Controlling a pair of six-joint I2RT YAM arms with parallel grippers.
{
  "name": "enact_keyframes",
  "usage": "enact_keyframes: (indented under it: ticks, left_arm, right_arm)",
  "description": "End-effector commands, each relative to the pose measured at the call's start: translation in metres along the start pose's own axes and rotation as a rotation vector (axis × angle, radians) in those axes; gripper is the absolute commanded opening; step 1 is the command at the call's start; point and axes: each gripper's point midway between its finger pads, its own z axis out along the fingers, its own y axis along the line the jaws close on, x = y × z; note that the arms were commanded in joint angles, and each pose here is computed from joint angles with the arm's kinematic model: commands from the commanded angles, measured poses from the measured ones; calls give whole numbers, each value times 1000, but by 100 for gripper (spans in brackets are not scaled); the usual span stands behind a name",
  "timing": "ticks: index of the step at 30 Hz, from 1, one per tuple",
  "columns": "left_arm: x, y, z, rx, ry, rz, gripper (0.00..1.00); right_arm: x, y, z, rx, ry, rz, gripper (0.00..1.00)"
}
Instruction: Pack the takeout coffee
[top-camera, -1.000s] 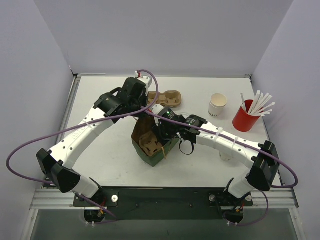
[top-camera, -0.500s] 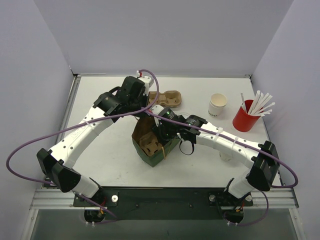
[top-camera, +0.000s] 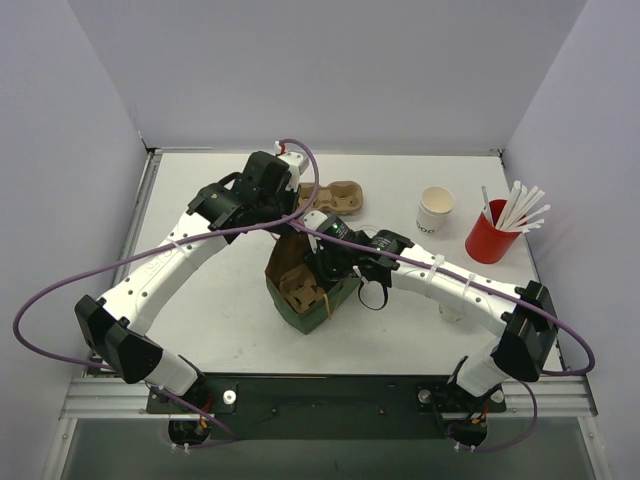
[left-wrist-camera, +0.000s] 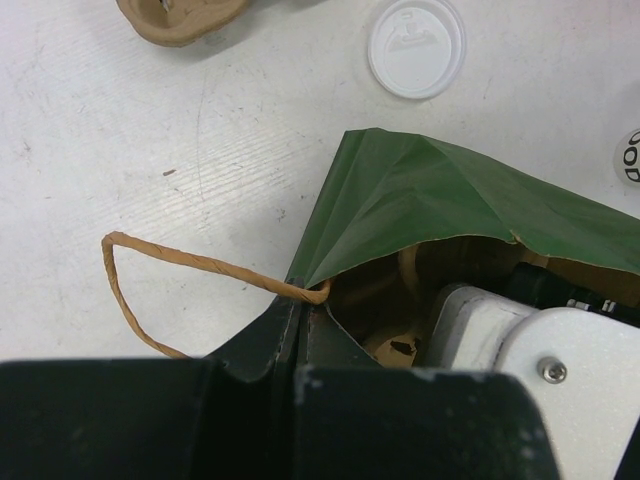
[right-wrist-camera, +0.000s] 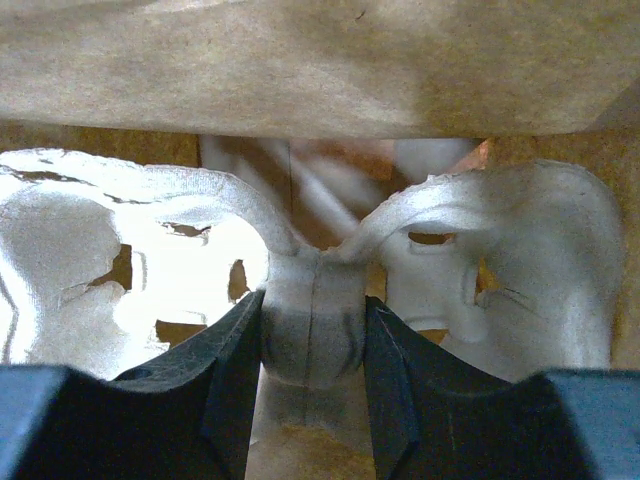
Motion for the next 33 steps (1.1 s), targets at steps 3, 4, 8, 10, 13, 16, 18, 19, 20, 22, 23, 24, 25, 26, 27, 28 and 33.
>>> enact_keyframes:
  ticks: [3, 4, 8, 10, 13, 16, 18, 19, 20, 22, 23, 24, 25, 26, 27, 28, 33]
  left_arm:
    - [-24, -65, -14, 256, -77, -4, 0]
    - [-22, -67, -13, 262, -72, -3, 0]
    - [-22, -67, -14, 261, -70, -2, 0]
    - [-23, -66, -16, 260, -72, 0, 0]
    - [-22, -67, -16, 261, -69, 2, 0]
    - [-21, -67, -15, 259, -66, -1, 0]
    - [-22, -67, -16, 260, -69, 0, 0]
    - [-21, -66, -15, 255, -64, 0, 0]
    - [-21, -66, -16, 256, -65, -1, 0]
    - [-21, -66, -16, 255, -63, 0, 0]
    - [-21, -66, -16, 254, -65, 0, 0]
    - [-22, -66, -16, 254, -65, 0, 0]
    - [-22, -66, -17, 254, -65, 0, 0]
    - [-22, -66, -16, 252, -64, 0, 0]
    - [-22, -66, -16, 252, -63, -2, 0]
    - [-22, -66, -16, 252, -63, -2, 0]
    - [-22, -67, -16, 252, -62, -1, 0]
  right_arm:
    - [26, -4, 22, 53, 109, -106, 22]
    - [27, -4, 23, 55, 110, -106, 22]
    - [26, -4, 26, 58, 114, -110, 22]
    - [26, -5, 26, 61, 113, -109, 22]
    - [25, -5, 26, 63, 109, -104, 23]
    - [22, -5, 24, 67, 98, -102, 26]
    - [22, -6, 24, 70, 96, -104, 30]
    - [21, -7, 24, 73, 96, -104, 33]
    - [21, -7, 23, 76, 94, -104, 35]
    - [20, -8, 22, 78, 90, -102, 42]
    - [19, -8, 21, 81, 86, -102, 44]
    - [18, -9, 20, 83, 85, -100, 47]
    - [17, -8, 19, 82, 80, -101, 50]
    - [16, -9, 18, 83, 77, -100, 52]
    - [14, -9, 17, 84, 71, -100, 55]
    - [14, -9, 16, 86, 74, -100, 57]
    - [7, -8, 11, 81, 53, -97, 69]
